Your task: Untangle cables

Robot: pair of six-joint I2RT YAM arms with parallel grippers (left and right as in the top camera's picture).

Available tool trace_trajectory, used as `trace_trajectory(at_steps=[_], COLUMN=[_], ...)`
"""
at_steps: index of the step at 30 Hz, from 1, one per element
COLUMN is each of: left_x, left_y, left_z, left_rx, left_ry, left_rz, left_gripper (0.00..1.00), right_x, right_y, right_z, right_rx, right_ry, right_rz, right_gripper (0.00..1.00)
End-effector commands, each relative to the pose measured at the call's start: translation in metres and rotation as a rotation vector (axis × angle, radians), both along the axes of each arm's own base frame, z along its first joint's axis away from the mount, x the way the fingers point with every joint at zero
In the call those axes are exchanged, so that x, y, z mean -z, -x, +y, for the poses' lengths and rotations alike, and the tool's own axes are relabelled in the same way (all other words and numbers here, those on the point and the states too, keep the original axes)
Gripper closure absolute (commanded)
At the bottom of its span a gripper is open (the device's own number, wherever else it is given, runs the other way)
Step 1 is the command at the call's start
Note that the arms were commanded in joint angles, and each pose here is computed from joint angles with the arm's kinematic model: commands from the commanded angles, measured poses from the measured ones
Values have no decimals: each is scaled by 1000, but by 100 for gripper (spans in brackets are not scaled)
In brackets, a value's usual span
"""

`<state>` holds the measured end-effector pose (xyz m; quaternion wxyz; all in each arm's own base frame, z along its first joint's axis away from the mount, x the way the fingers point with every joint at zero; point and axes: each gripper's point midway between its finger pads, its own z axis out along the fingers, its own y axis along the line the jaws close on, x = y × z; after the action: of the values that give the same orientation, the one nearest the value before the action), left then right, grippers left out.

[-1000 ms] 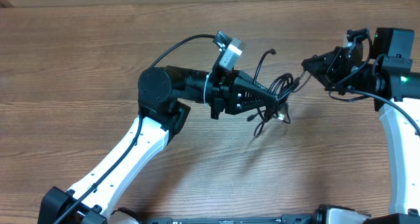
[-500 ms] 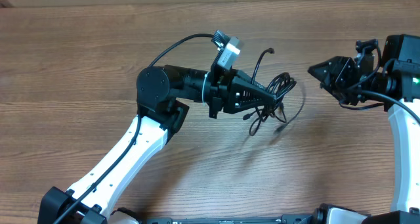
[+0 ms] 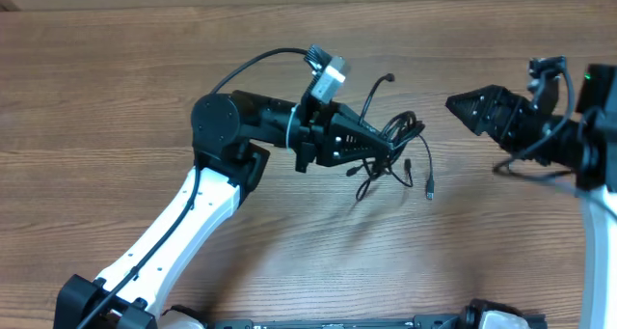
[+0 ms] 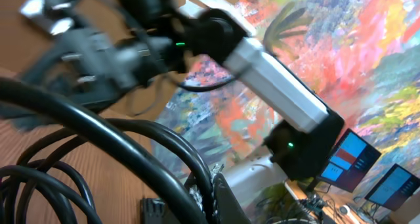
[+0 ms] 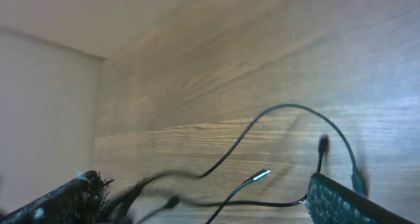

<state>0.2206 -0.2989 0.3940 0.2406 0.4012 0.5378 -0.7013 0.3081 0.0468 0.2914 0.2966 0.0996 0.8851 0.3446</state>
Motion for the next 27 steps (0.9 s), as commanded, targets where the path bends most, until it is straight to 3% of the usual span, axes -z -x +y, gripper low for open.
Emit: trace_trajectory(at_steps=[1,12,19,27], left_x=[0,3,14,13], left_y=[3,10,35,43], left_z=[5,5,5,0], left_rx=[21,55,183,202], left_ry=[-6,-12,-51,8], left_rz=[-48,-92,-150,-276], left_gripper=[96,96,96,96], right_x=[-34,-81,-67,-49], right_y=[23,88,99,101], right_z=[9,29,31,17], right_rx=[-59,-127,-170,-135], right_ry=[49,166,194,283], right_rz=[-164,-418,-378,-311], right_gripper=[0,0,0,0])
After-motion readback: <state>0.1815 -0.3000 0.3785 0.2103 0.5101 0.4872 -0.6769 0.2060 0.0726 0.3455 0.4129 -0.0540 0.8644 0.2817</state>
